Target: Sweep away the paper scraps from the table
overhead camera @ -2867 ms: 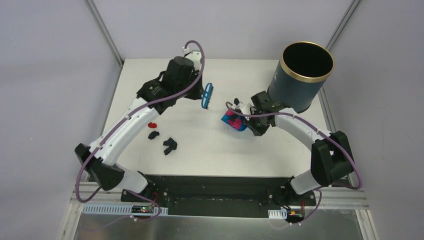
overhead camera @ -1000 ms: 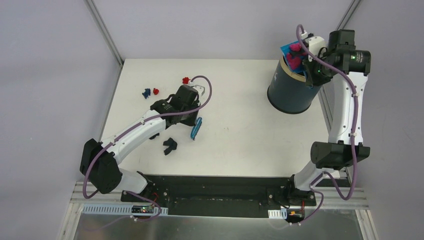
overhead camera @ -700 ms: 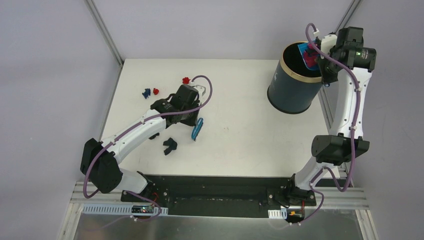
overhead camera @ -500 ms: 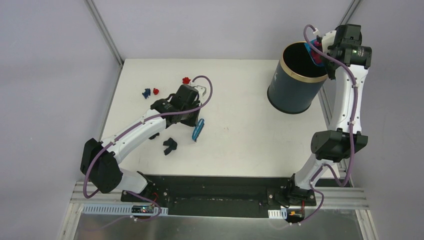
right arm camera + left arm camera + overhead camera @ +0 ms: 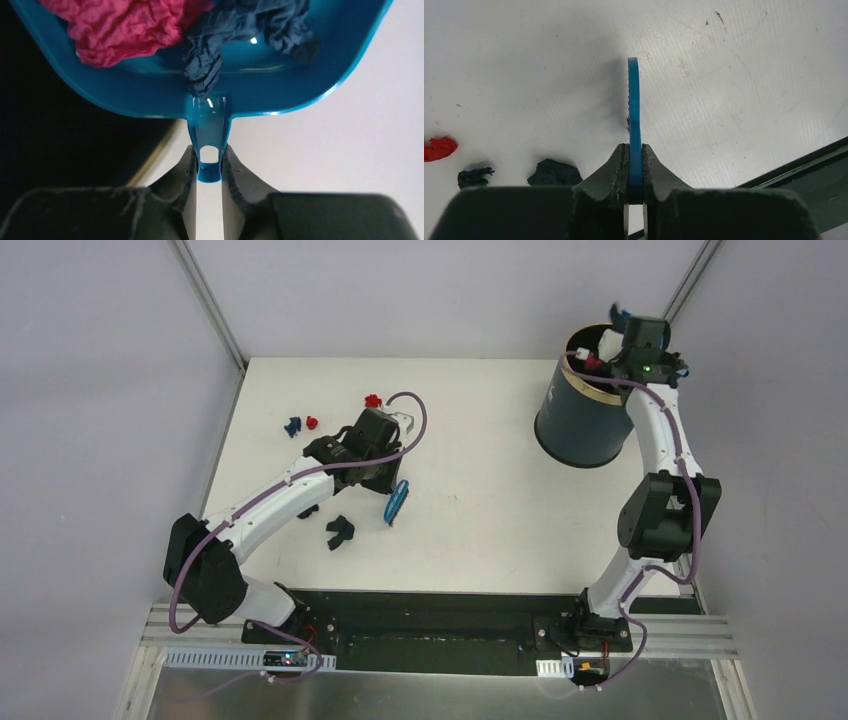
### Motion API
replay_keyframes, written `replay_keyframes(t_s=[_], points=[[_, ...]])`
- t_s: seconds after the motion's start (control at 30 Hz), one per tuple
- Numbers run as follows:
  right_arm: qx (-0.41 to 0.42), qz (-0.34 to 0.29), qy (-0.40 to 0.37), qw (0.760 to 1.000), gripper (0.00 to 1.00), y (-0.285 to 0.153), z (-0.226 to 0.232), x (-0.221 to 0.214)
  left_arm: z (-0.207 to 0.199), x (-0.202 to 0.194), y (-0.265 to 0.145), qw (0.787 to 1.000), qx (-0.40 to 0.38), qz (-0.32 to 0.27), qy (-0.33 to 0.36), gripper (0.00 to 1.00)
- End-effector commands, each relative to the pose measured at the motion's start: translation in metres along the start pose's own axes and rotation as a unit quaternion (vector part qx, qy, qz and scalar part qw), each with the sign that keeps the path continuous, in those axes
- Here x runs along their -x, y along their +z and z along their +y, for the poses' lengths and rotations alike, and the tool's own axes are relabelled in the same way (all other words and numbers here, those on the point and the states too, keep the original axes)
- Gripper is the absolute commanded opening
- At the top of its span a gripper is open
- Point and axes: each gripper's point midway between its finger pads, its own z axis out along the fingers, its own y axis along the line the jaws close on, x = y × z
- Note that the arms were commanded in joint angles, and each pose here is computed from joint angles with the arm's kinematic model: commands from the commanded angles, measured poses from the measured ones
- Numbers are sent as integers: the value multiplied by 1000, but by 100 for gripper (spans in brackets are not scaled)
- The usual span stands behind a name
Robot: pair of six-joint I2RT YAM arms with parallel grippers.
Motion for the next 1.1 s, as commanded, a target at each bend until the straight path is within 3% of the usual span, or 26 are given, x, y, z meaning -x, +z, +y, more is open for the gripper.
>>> replay_keyframes(t_s=[0.0,0.2,0.67,1.07], points=[[-194,16,-108,975,0,-24,-85,7,-6,17,-7,1000,-13,-20,11,0],[-221,24,-111,969,0,-27,-91,9,-6,17,-7,1000,-13,-21,11,0],[-186,13,-73,980,0,-40,-83,-8,-10,17,-9,999,-24,-19,12,0],[-64,-34,45,996,0,-60,-42,-29,-11,14,-5,1000,-26,-11,11,0]])
